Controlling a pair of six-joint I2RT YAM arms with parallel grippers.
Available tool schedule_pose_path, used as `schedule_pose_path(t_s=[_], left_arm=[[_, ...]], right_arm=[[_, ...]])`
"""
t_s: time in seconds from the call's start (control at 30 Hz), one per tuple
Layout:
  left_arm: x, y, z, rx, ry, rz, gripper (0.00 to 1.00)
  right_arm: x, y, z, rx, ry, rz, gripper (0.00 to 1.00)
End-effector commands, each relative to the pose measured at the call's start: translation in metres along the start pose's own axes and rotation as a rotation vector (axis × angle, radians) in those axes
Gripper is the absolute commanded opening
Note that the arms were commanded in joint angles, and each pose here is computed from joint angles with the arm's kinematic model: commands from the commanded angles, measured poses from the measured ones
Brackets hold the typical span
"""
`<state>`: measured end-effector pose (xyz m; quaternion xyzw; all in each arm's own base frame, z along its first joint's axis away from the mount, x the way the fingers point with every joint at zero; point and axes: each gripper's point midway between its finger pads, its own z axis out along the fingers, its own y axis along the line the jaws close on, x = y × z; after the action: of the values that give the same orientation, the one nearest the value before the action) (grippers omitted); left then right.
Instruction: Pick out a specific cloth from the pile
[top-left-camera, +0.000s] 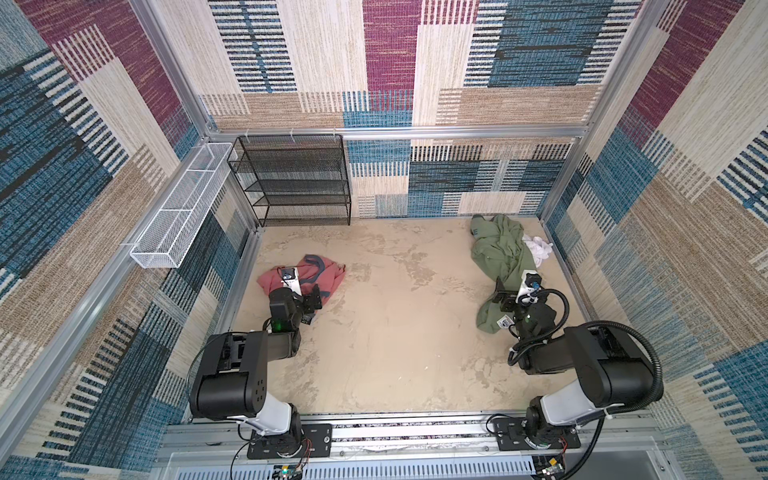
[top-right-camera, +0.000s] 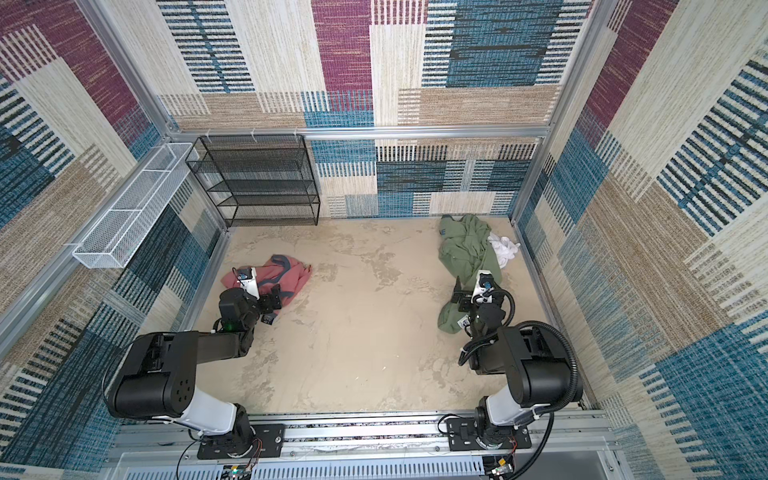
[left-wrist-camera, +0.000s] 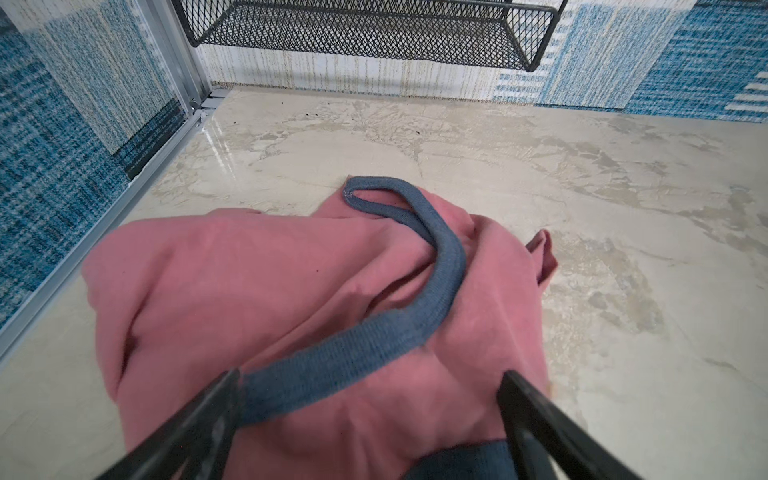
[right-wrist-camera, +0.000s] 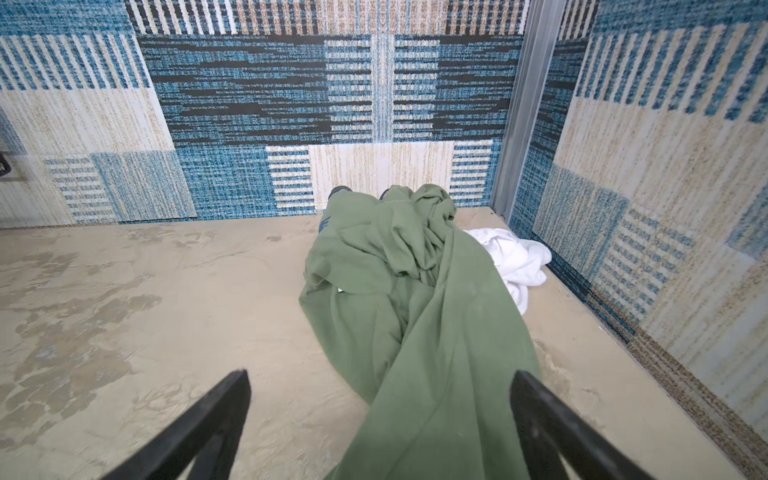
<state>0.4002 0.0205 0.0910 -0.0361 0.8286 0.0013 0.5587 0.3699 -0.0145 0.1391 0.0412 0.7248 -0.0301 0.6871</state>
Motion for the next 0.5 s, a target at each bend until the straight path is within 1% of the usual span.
schedule_pose_path(t_s=[0.0,0.47], left_arm=[[-0.0031,-0.0028,0.0005,0.016,-0.009,0.020,0.98],[-0.0034,-0.0029,0.0007,0.013,-0.010,0.021,0.99]], right_arm=[[-0.0063,0.0020,0.0000,-0.011,-0.024,0.019,1.00],[-0.0064,0.0020,0.0003,-0.011,-0.023,0.018,1.00]])
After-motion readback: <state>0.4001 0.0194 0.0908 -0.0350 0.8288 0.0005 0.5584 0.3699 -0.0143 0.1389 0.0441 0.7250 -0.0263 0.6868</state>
